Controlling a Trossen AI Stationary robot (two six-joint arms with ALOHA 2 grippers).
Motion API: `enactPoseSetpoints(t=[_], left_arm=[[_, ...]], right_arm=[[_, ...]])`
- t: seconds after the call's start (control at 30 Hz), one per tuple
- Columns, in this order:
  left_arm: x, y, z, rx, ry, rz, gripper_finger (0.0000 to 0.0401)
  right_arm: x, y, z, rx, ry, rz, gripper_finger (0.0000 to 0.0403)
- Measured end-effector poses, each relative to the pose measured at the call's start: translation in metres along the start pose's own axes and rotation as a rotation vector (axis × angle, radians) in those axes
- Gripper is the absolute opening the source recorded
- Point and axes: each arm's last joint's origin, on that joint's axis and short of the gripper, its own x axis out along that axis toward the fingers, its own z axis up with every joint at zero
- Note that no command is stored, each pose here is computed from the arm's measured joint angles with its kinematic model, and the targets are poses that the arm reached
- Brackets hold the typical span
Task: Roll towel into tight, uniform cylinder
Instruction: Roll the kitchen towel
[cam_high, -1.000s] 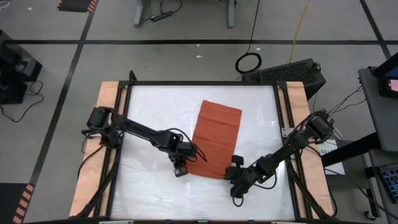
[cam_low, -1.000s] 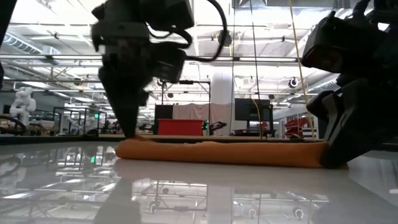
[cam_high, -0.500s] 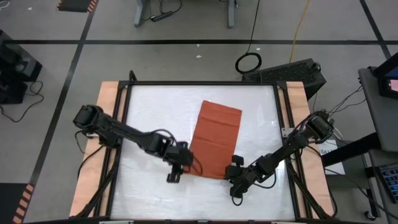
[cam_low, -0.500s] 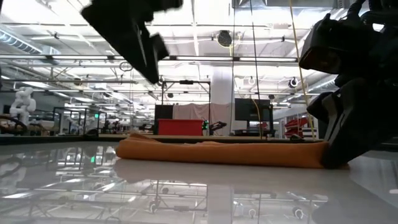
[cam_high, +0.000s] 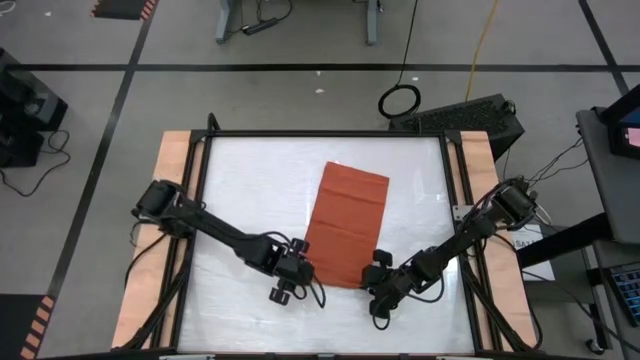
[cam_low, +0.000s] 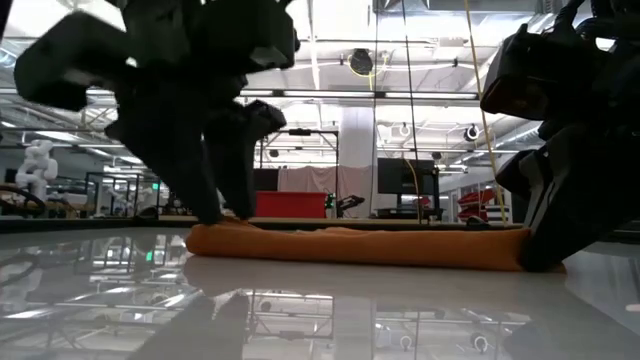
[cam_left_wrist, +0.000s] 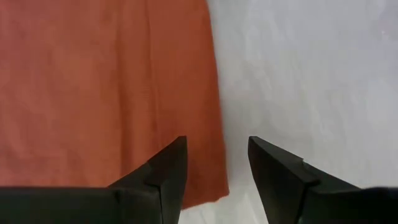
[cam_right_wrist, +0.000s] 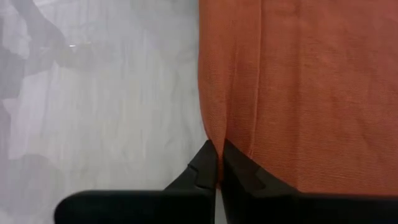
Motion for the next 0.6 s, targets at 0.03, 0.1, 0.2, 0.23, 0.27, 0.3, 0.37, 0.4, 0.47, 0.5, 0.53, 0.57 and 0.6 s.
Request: enactPoseSetpoints(t=[0.03, 0.1, 0.2, 0.23, 0.27, 0.3, 0.37, 0.4, 0.47, 0.5, 0.53, 0.57, 0.6], left_arm=[[0.003, -0.001, -0.001, 0.002, 0.008, -0.001, 0.0176], [0.008, -0.001, -0.002, 0.004, 0.024, 0.0, 0.0176], [0.015, -0.001, -0.004, 0.006, 0.048, 0.017, 0.0176], [0.017, -0.001, -0.005, 0.006, 0.057, 0.019, 0.0176], [0.02, -0.001, -0.006, 0.004, 0.064, 0.02, 0.0176], [0.021, 0.0, -0.006, 0.001, 0.068, 0.021, 0.0176], [0.023, 0.0, -0.006, -0.022, 0.074, 0.023, 0.017], [0.024, 0.002, -0.007, -0.027, 0.075, 0.023, 0.0163], [0.024, 0.003, -0.006, -0.034, 0.074, 0.019, 0.0138], [0.024, 0.004, -0.006, -0.037, 0.074, 0.018, 0.012], [0.025, 0.007, -0.007, -0.043, 0.075, 0.019, 0.01], [0.025, 0.009, -0.007, -0.049, 0.075, 0.018, 0.0077], [0.025, 0.012, -0.007, -0.054, 0.073, 0.016, 0.0053]], right_arm=[[0.0, 0.0, 0.0, 0.0, -0.001, 0.0, 0.0002], [0.0, 0.0, 0.0, 0.0, -0.001, 0.0, 0.0002], [0.0, 0.0, 0.0, 0.002, -0.005, 0.003, 0.0002], [0.0, 0.0, 0.0, 0.002, -0.005, 0.002, 0.0002], [0.0, 0.0, 0.0, 0.002, -0.005, 0.003, 0.0002], [0.0, 0.0, 0.0, 0.002, -0.005, 0.003, 0.0002], [0.0, 0.0, 0.001, 0.005, -0.006, 0.003, 0.0002], [0.0, 0.0, 0.001, 0.012, -0.005, 0.003, 0.0002], [0.0, 0.0, 0.001, 0.027, -0.006, 0.003, 0.0002], [0.0, 0.0, 0.001, 0.034, -0.007, 0.005, 0.0002], [0.0, 0.001, 0.001, 0.039, -0.01, 0.009, 0.0002], [0.0, 0.001, 0.001, 0.046, -0.012, 0.018, 0.0002], [0.0, 0.002, 0.001, 0.053, -0.009, 0.033, 0.0002]])
